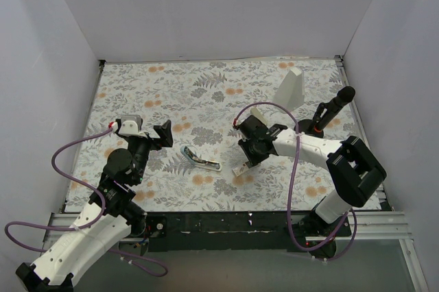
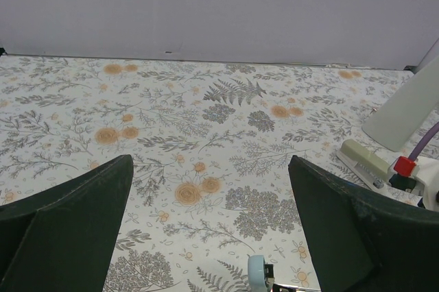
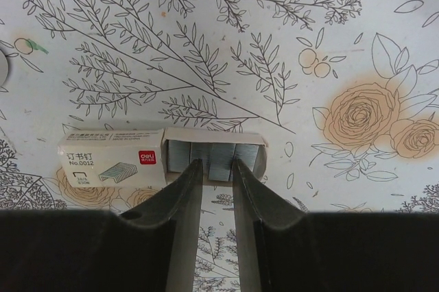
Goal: Load the staples into the stapler
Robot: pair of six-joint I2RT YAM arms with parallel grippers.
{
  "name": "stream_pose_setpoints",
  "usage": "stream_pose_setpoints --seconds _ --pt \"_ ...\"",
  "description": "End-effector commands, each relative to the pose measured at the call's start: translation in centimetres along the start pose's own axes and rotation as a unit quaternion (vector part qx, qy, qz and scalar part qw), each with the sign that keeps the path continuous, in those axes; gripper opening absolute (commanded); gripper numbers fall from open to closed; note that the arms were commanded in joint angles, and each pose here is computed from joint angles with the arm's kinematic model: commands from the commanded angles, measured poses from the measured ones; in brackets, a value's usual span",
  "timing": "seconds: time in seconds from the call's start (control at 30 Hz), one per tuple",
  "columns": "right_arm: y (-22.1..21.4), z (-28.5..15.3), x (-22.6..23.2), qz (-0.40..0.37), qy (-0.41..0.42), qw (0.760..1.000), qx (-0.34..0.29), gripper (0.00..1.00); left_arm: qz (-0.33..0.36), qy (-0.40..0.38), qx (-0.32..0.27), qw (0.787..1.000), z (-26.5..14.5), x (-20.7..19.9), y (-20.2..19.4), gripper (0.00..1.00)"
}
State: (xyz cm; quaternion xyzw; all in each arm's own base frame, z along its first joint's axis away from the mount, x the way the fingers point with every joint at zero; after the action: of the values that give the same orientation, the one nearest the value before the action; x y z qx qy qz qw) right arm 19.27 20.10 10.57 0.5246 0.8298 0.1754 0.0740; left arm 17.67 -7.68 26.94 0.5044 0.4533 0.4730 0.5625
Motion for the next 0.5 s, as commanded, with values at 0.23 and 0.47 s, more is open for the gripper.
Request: stream_pose_setpoints --seconds 0.23,0.47 --pt "0.69 -0.19 0.99 -0.029 0.006 1.000 -0.012 0.28 0.000 -0.002 0.002 1.000 0.02 0.05 -0.16 0.98" --pt "0.62 0.07 1.15 -0.042 -0.001 0.999 -0.008 0.25 -0.001 -0.002 0.002 1.000 0.04 0.04 -0.18 0.98"
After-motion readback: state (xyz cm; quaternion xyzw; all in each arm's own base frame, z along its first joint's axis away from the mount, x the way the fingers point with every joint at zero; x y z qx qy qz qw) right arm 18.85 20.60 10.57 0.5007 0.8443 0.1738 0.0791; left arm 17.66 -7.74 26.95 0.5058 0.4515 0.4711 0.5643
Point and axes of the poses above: each gripper's point midway between its finger pads, its own z axis out along the fingers, its own x axis along the line the jaws close on, y = z × x, the point moved 8 cm from there along -z, back along the fingers, and after that the axes turned 8 degrees about z, right-handed, at the moved point
